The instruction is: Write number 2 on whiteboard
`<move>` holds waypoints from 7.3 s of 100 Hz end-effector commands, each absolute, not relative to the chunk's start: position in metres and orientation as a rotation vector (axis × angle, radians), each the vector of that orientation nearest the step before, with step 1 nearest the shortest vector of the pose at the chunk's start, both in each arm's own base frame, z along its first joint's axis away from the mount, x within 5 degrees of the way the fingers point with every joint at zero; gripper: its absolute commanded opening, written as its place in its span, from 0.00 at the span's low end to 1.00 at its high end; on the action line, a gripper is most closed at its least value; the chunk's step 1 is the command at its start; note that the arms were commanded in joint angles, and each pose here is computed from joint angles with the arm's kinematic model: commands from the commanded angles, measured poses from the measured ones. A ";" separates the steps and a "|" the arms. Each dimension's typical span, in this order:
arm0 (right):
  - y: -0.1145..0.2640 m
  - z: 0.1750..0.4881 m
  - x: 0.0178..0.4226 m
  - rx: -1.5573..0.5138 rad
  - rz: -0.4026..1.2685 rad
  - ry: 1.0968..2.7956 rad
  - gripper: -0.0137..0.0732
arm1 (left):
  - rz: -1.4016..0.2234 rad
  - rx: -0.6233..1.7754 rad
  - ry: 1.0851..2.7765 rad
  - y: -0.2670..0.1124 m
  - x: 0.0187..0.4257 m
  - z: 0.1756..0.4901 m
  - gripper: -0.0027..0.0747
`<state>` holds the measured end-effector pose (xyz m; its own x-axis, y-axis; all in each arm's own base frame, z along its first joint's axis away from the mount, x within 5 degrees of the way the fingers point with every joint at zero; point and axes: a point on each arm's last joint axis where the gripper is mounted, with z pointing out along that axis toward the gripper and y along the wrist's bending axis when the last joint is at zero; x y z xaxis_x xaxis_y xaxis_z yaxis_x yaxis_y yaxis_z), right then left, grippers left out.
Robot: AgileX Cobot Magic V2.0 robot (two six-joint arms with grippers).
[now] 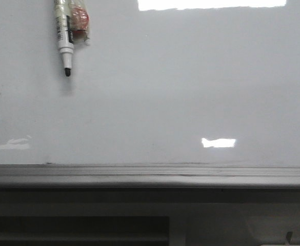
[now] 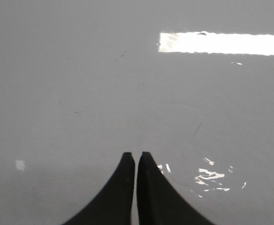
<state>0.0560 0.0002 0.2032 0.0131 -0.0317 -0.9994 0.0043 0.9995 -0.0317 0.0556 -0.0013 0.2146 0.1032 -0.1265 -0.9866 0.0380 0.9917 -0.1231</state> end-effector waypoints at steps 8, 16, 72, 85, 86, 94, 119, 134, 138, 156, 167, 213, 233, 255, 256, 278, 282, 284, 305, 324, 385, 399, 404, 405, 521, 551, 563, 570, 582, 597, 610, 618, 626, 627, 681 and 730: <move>-0.003 0.206 0.055 0.139 0.095 1.439 0.09 | -0.261 -0.229 1.364 0.002 0.053 0.218 0.01; -0.003 0.206 0.055 0.229 0.187 1.432 0.09 | -0.336 -0.304 1.355 0.003 0.053 0.218 0.01; 0.018 0.270 0.065 0.111 0.395 1.723 0.10 | -0.510 -0.122 1.632 -0.021 0.052 0.281 0.01; 0.022 0.287 0.073 0.057 0.429 1.747 0.11 | -0.594 -0.040 1.626 -0.028 0.055 0.296 0.01; 0.023 0.288 0.074 0.055 0.431 1.749 0.11 | -0.588 -0.026 1.628 -0.029 0.056 0.297 0.01; 0.025 0.292 0.078 0.029 0.454 1.767 0.16 | -0.643 -0.001 1.623 -0.033 0.060 0.299 0.01; 0.030 0.299 0.083 -0.010 0.497 1.783 0.71 | -0.814 0.085 1.698 -0.053 0.084 0.303 0.30; 0.030 0.301 0.083 -0.005 0.500 1.776 0.69 | -0.853 0.124 1.743 -0.065 0.105 0.312 0.52; 0.030 0.301 0.083 -0.004 0.501 1.776 0.69 | -0.849 0.143 1.764 -0.069 0.112 0.313 0.53; 0.030 0.301 0.083 -0.004 0.504 1.777 0.69 | -0.897 0.218 1.860 -0.092 0.142 0.316 0.54; 0.030 0.301 0.083 -0.003 0.503 1.776 0.69 | -0.931 0.264 1.910 -0.108 0.156 0.317 0.54; 0.030 0.301 0.083 0.001 0.500 1.767 0.69 | -0.891 0.296 2.005 -0.139 0.186 0.305 0.54; 0.030 0.302 0.083 0.003 0.499 1.764 0.69 | -0.885 0.287 2.028 -0.142 0.191 0.300 0.43; 0.030 0.302 0.083 0.004 0.498 1.762 0.69 | -0.880 0.294 2.028 -0.142 0.191 0.300 0.01; 0.030 0.302 0.083 0.003 0.499 1.764 0.69 | -0.880 0.294 2.028 -0.142 0.191 0.300 0.01; 0.032 0.298 0.081 -0.017 0.524 1.811 0.69 | -0.921 0.441 1.975 -0.143 0.178 0.309 0.01; 0.034 0.298 0.080 -0.023 0.542 1.827 0.69 | -0.937 0.491 1.955 -0.144 0.173 0.312 0.01; 0.035 0.298 0.079 -0.029 0.550 1.837 0.69 | -0.949 0.515 1.946 -0.144 0.171 0.314 0.01; 0.052 0.320 0.080 -0.288 0.646 1.898 0.69 | -0.960 0.888 1.868 -0.162 0.146 0.324 0.01; 0.073 0.351 0.100 -0.547 0.820 1.937 0.69 | -0.860 1.193 1.796 -0.189 0.132 0.327 0.01; 0.107 0.387 0.166 -0.872 1.073 2.104 0.69 | -0.716 1.446 1.776 -0.233 0.144 0.329 0.01; 0.119 0.379 0.174 -0.924 1.116 2.139 0.69 | -0.704 1.450 1.763 -0.237 0.147 0.333 0.01; 0.123 0.375 0.177 -0.935 1.127 2.156 0.69 | -0.689 1.462 1.758 -0.238 0.148 0.332 0.01; 0.123 0.374 0.177 -0.938 1.130 2.158 0.69 | -0.689 1.461 1.756 -0.238 0.148 0.333 0.01; 0.114 0.389 0.165 -0.844 0.908 1.944 0.08 | -0.677 1.130 1.698 -0.181 0.157 0.398 0.59; 0.096 0.386 0.163 -0.596 0.726 1.828 0.08 | -0.616 0.839 1.649 -0.130 0.145 0.403 0.45; 0.095 0.385 0.170 -0.560 0.685 1.814 0.08 | -0.605 0.749 1.629 -0.121 0.140 0.393 0.42; 0.093 0.386 0.174 -0.527 0.662 1.803 0.08 | -0.598 0.723 1.628 -0.117 0.138 0.388 0.42; 0.093 0.382 0.182 -0.503 0.646 1.812 0.08 | -0.592 0.716 1.636 -0.116 0.138 0.383 0.42; 0.095 0.375 0.192 -0.488 0.639 1.843 0.08 | -0.591 0.708 1.632 -0.116 0.138 0.383 0.42; 0.094 0.374 0.198 -0.462 0.617 1.841 0.08 | -0.588 0.702 1.629 -0.116 0.138 0.384 0.42; 0.092 0.377 0.196 -0.449 0.599 1.819 0.08 | -0.588 0.702 1.629 -0.116 0.138 0.384 0.42; 0.089 0.383 0.190 -0.466 0.561 1.790 0.09 | -0.588 0.702 1.629 -0.116 0.138 0.384 0.42; 0.088 0.383 0.189 -0.464 0.558 1.788 0.09 | -0.588 0.702 1.629 -0.116 0.138 0.384 0.42; 0.067 0.365 0.160 -0.442 0.511 1.930 0.10 | -0.595 0.695 1.629 -0.116 0.138 0.384 0.42; 0.097 0.346 0.170 -0.569 0.573 1.994 0.10 | -0.613 0.682 1.632 -0.116 0.138 0.384 0.42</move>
<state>0.1660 0.1015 0.3338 -0.4838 -0.1975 -0.8526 -0.6356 0.7490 0.1872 0.1382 -0.1190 0.3693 -0.1527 0.1862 -0.9706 0.7502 0.6612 0.0088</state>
